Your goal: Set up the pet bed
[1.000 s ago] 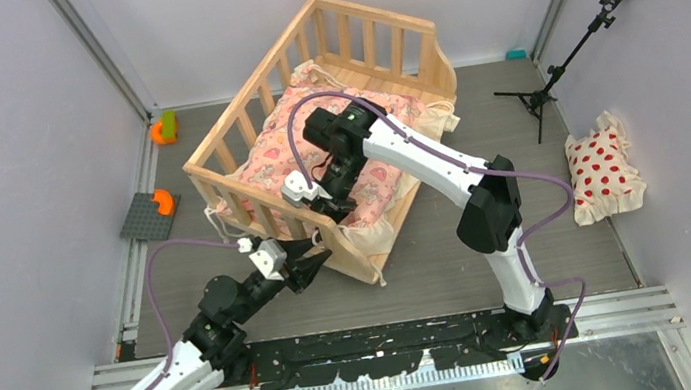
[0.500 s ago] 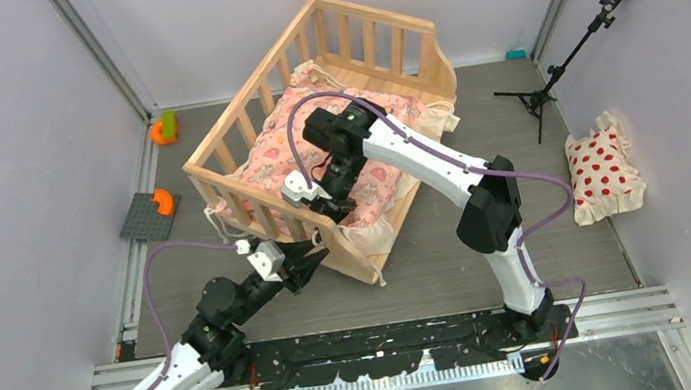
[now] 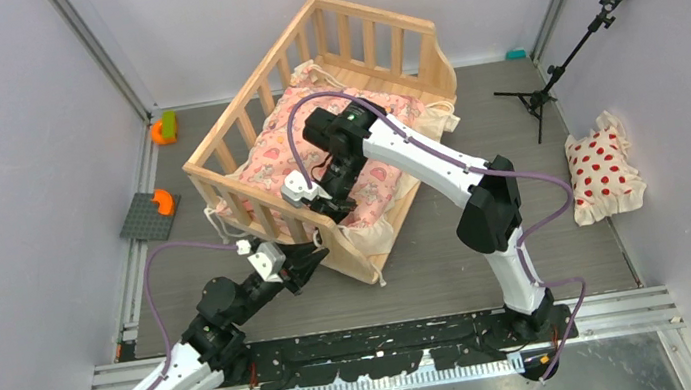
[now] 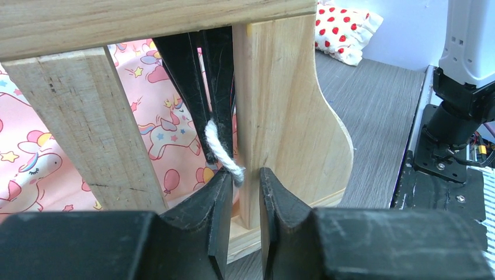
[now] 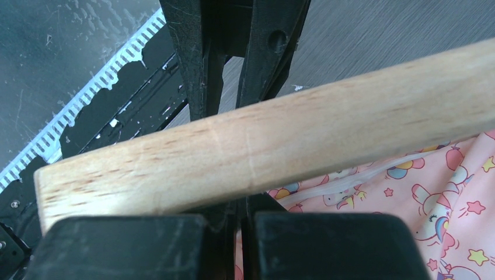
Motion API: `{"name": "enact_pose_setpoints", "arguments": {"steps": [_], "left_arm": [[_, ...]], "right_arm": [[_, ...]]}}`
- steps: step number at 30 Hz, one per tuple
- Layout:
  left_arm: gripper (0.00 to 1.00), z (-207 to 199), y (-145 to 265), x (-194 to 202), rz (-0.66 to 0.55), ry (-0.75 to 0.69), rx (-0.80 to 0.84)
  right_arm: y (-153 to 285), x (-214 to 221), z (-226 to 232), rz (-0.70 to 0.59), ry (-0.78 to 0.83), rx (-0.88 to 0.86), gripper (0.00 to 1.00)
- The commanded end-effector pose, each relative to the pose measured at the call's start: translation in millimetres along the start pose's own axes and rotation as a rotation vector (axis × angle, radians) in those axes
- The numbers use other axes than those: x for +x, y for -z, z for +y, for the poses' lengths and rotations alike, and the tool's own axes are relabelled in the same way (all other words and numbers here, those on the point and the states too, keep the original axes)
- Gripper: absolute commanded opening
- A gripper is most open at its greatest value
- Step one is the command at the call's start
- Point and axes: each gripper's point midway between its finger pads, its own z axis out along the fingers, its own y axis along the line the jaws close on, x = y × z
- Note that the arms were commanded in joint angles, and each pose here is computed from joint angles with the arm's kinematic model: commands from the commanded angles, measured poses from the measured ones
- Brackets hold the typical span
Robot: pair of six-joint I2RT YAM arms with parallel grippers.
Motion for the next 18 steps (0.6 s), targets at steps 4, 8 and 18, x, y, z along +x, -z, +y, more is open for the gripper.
{"name": "enact_pose_setpoints", "arguments": {"steps": [4, 8, 18], "left_arm": [[0.00, 92, 14, -70, -0.196, -0.097, -0.491], [0.00, 90, 13, -73, -0.171, -0.147, -0.475], [0.34, 79, 10, -84, -0.164, -0.179, -0.406]], "right_arm": [[-45, -8, 71, 0.052, -0.180, -0.275, 0.01], [-45, -7, 72, 0.060, -0.187, -0.275, 0.01], [-44, -8, 71, 0.059, -0.184, -0.271, 0.01]]}}
